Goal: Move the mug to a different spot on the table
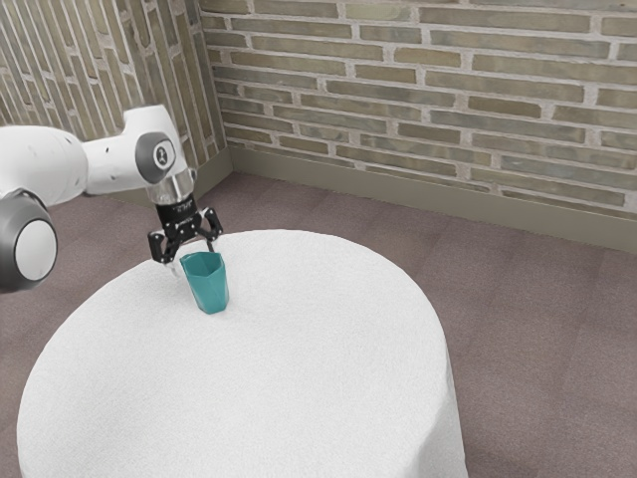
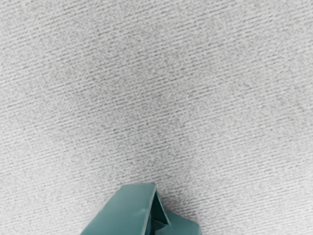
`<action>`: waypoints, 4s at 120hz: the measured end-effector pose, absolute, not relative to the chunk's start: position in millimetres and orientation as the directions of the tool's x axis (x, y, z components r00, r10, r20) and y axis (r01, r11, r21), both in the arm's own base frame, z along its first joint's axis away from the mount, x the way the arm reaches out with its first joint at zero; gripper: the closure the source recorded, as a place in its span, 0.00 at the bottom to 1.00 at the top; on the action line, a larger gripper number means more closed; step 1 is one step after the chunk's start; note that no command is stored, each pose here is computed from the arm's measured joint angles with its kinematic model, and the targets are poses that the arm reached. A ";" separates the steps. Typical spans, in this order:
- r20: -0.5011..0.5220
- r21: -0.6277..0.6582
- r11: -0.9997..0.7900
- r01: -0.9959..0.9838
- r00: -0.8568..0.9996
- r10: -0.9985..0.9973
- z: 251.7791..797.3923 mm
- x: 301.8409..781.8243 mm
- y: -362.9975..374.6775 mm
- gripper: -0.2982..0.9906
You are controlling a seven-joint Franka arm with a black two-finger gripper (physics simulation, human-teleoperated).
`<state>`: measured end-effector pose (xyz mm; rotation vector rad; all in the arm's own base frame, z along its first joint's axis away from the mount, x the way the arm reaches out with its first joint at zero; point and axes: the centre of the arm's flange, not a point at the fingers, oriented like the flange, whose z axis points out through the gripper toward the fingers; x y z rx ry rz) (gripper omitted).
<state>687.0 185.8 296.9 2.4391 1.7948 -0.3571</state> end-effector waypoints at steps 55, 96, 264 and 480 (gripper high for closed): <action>-0.276 -0.050 -0.326 0.944 0.300 0.913 282.9 687.3 185.0 0.24; -0.293 -0.034 -0.328 0.944 0.304 0.906 281.2 687.5 184.7 0.37; -0.528 -0.053 -0.307 0.950 0.234 0.816 295.3 611.8 129.5 0.70; -0.299 0.090 -0.459 0.884 0.464 0.834 376.3 629.8 116.8 0.23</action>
